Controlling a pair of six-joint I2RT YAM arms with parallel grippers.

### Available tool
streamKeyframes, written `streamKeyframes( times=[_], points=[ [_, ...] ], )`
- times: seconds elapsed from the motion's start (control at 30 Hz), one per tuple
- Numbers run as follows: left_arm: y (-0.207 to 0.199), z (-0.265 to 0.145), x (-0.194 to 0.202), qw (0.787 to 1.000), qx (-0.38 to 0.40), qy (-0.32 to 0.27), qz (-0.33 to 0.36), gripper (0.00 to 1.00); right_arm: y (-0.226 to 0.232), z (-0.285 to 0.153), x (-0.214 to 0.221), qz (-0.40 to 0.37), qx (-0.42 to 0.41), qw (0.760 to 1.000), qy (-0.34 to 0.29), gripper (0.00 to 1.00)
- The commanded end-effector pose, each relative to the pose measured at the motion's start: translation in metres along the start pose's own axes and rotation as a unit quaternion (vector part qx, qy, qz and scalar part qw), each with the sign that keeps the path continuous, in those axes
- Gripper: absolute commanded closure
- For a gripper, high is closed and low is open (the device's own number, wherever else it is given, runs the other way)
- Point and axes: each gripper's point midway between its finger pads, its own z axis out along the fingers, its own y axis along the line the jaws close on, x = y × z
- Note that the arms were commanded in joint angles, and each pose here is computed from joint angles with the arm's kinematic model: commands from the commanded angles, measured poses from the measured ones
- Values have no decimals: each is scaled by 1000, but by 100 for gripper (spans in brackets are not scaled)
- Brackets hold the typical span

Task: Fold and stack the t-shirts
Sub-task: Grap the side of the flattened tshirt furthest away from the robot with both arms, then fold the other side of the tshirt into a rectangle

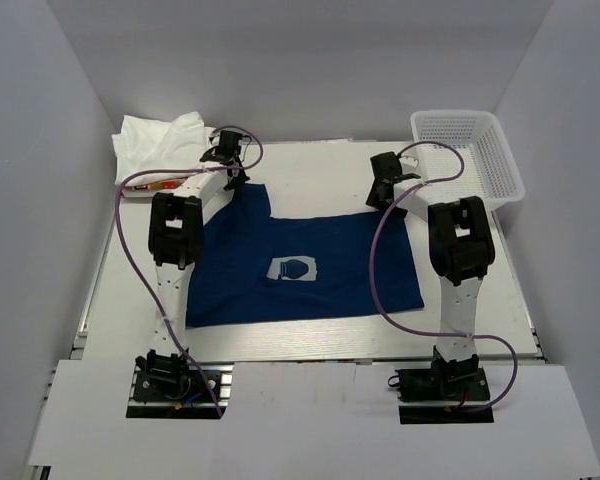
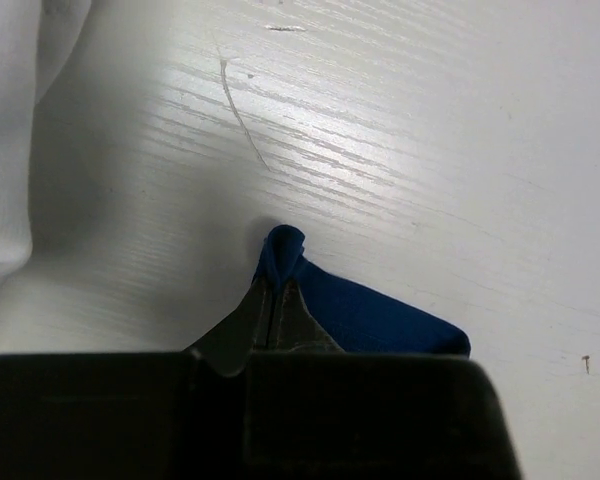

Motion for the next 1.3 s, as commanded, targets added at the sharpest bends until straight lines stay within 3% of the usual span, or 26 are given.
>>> streamKeyframes(
  times=[0.0, 0.1, 0.17, 0.2, 0.23, 0.4, 0.53, 0.77, 0.87, 1.0, 1.13, 1.27],
  points=[
    [-9, -28, -17, 999, 28, -23, 21, 100, -8, -2, 14, 16, 20, 999, 20, 34],
    [-13, -37, -16, 998, 41, -30, 27, 100, -15, -6, 21, 12, 26, 999, 25, 49],
    [-17, -49, -14, 997, 62, -31, 26, 100, -15, -12, 20, 11, 20, 1000, 17, 65],
    [-21, -54, -18, 996, 76, -40, 24, 100, -13, -14, 16, 15, 13, 1000, 7, 88],
    [-23, -59, -19, 995, 84, -42, 23, 100, -17, -13, 23, 10, 17, 1000, 11, 100],
    [-19, -88, -29, 992, 99, -74, 28, 100, -11, -31, -3, 4, -2, 1000, -28, 100],
    [-19, -112, -14, 989, 124, -69, 43, 100, -7, -58, -19, -2, -25, 998, -63, 100],
    [-1, -170, 9, 982, 164, -84, 42, 100, -24, -90, -4, -1, -56, 994, -99, 100],
    [4, -184, 43, 979, 194, -50, 23, 100, -27, -102, -5, 2, -68, 992, -107, 100],
    [33, -203, 84, 985, 171, -13, -7, 100, -34, -103, 7, -2, -68, 993, -98, 100],
    [57, -240, 105, 986, 161, -19, -43, 100, -43, -113, 8, 12, -71, 992, -108, 100],
    [81, -253, 134, 989, 137, -5, -62, 100, -49, -119, 12, 17, -74, 991, -110, 100]
  ],
)
